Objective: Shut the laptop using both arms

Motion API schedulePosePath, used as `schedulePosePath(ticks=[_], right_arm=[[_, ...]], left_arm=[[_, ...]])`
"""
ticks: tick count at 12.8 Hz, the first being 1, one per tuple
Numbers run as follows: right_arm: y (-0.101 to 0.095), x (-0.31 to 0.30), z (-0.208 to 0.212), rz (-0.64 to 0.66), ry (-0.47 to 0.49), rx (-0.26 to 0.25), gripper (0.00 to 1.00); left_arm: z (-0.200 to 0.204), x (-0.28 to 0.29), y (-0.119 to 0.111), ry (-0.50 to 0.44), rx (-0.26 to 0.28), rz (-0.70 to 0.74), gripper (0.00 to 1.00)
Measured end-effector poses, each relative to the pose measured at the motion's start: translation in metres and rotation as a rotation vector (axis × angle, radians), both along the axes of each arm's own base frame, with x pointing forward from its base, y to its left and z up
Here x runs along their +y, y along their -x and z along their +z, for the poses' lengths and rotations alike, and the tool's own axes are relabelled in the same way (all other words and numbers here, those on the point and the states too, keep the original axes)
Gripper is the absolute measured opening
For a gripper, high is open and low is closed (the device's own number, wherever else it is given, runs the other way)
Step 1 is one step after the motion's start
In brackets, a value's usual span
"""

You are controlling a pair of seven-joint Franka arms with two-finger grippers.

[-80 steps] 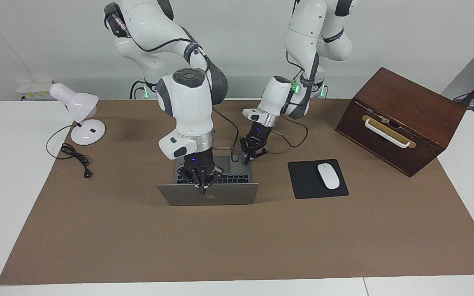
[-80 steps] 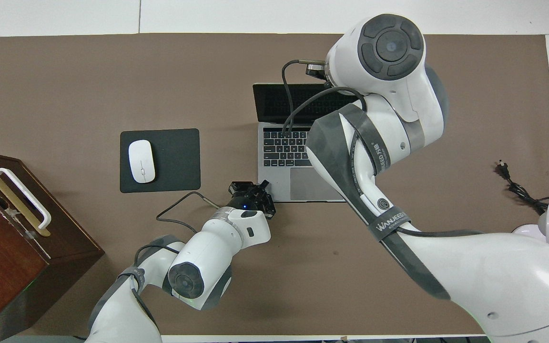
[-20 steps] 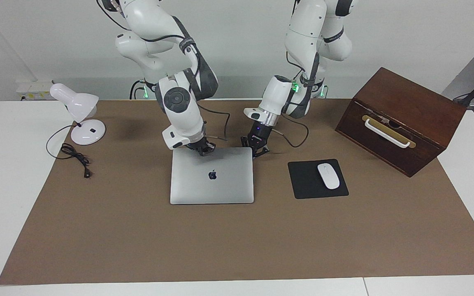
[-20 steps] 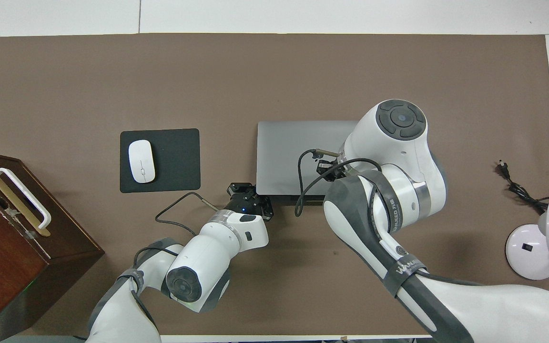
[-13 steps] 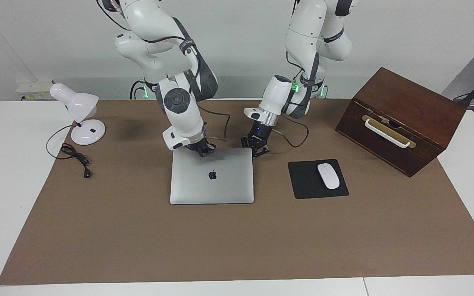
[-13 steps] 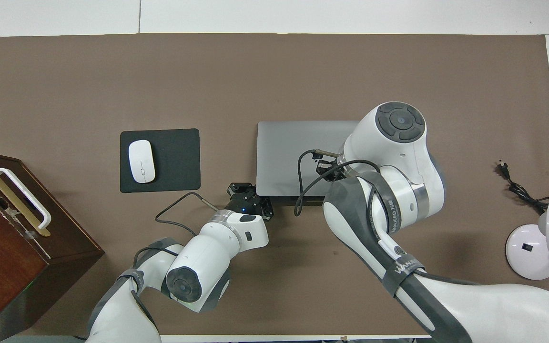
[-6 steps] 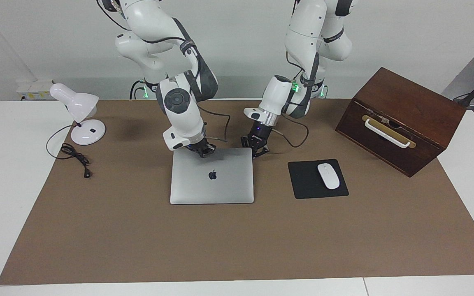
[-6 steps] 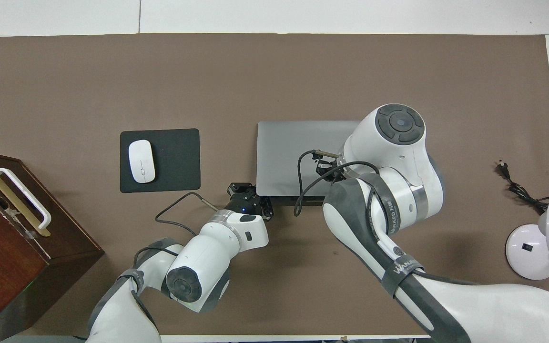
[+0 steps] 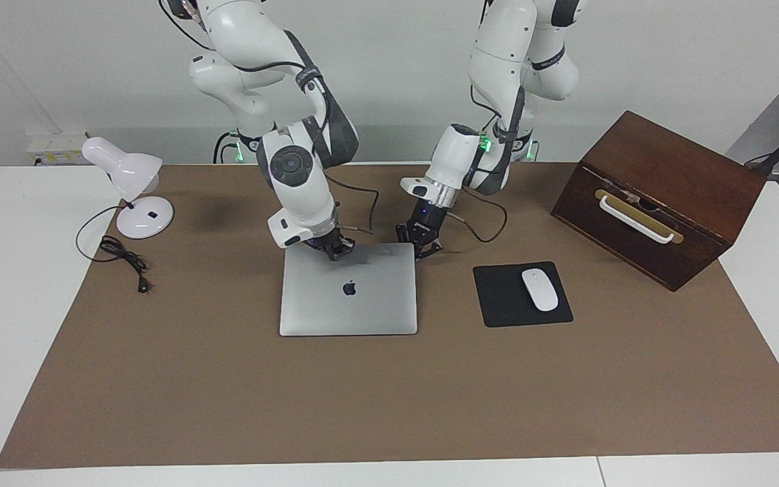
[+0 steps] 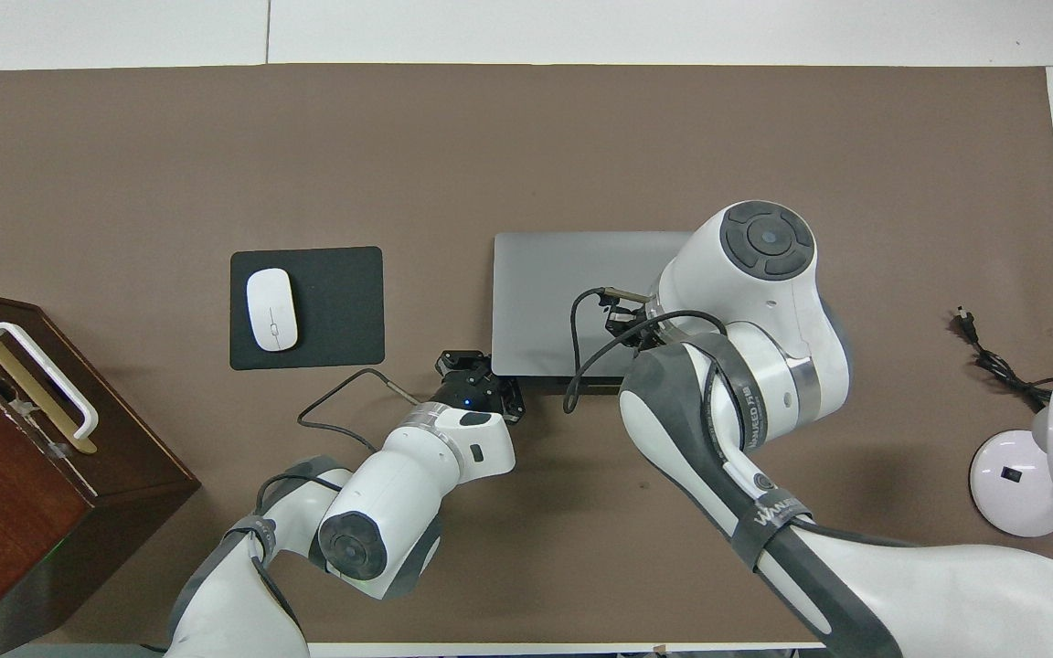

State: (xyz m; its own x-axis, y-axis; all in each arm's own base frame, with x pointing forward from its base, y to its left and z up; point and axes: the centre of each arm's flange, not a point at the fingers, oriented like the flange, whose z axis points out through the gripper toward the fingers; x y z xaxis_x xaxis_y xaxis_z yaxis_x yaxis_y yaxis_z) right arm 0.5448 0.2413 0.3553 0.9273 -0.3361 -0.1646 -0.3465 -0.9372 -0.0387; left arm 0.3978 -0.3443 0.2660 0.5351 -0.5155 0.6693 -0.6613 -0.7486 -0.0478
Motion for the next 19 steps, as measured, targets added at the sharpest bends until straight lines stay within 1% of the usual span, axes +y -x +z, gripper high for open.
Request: schedulePosePath(ticks=[2,3,4,6,8,10,11,12,13,14,15,16,17,18,19], right_arm=[[-0.001,0.001,0.018,0.005,-0.001,0.005,0.01],[-0.003,0.000,0.036,0.004,-0.005,-0.007,0.01],[-0.006,-0.005,0.057,-0.003,-0.013,-0.031,0.01],[-0.014,-0.027,0.111,-0.042,-0.038,-0.110,0.01],[-0.024,-0.062,0.172,-0.068,-0.067,-0.222,0.01],[-0.034,-0.100,0.218,-0.027,-0.080,-0.325,0.01],[-0.040,-0.119,0.234,0.008,-0.080,-0.375,0.01],[-0.049,-0.138,0.245,0.041,-0.076,-0.440,0.01],[-0.056,-0.155,0.251,0.071,-0.065,-0.496,0.09],[-0.061,-0.166,0.255,0.104,-0.046,-0.534,0.20],[-0.064,-0.173,0.258,0.136,-0.015,-0.554,0.30],[-0.065,-0.178,0.261,0.152,0.010,-0.565,0.46],[-0.064,-0.181,0.265,0.160,0.028,-0.563,0.58],[-0.061,-0.184,0.267,0.173,0.036,-0.540,0.70],[-0.056,-0.191,0.269,0.201,0.044,-0.501,0.82]], left_arm=[[0.000,0.000,0.000,0.000,0.000,0.000,0.01],[0.000,0.000,0.000,0.000,0.000,0.000,0.01],[0.000,0.000,0.000,0.000,0.000,0.000,0.01],[0.000,0.000,0.000,0.000,0.000,0.001,0.01],[0.000,0.000,0.000,0.002,0.001,0.003,0.01],[0.000,0.000,0.000,0.009,0.007,0.013,0.01],[0.000,0.000,0.000,0.017,0.013,0.024,0.01],[0.000,0.000,0.000,0.025,0.020,0.036,0.01],[0.000,0.000,0.000,0.034,0.026,0.048,0.01],[0.001,0.001,0.000,0.044,0.034,0.063,0.01],[0.003,0.001,-0.001,0.055,0.043,0.079,0.01],[0.008,0.000,-0.001,0.061,0.059,0.090,0.01],[0.018,0.000,-0.001,0.057,0.085,0.096,0.01],[0.033,0.001,-0.003,0.049,0.110,0.101,0.01],[0.051,0.005,-0.005,0.038,0.139,0.106,0.01]])
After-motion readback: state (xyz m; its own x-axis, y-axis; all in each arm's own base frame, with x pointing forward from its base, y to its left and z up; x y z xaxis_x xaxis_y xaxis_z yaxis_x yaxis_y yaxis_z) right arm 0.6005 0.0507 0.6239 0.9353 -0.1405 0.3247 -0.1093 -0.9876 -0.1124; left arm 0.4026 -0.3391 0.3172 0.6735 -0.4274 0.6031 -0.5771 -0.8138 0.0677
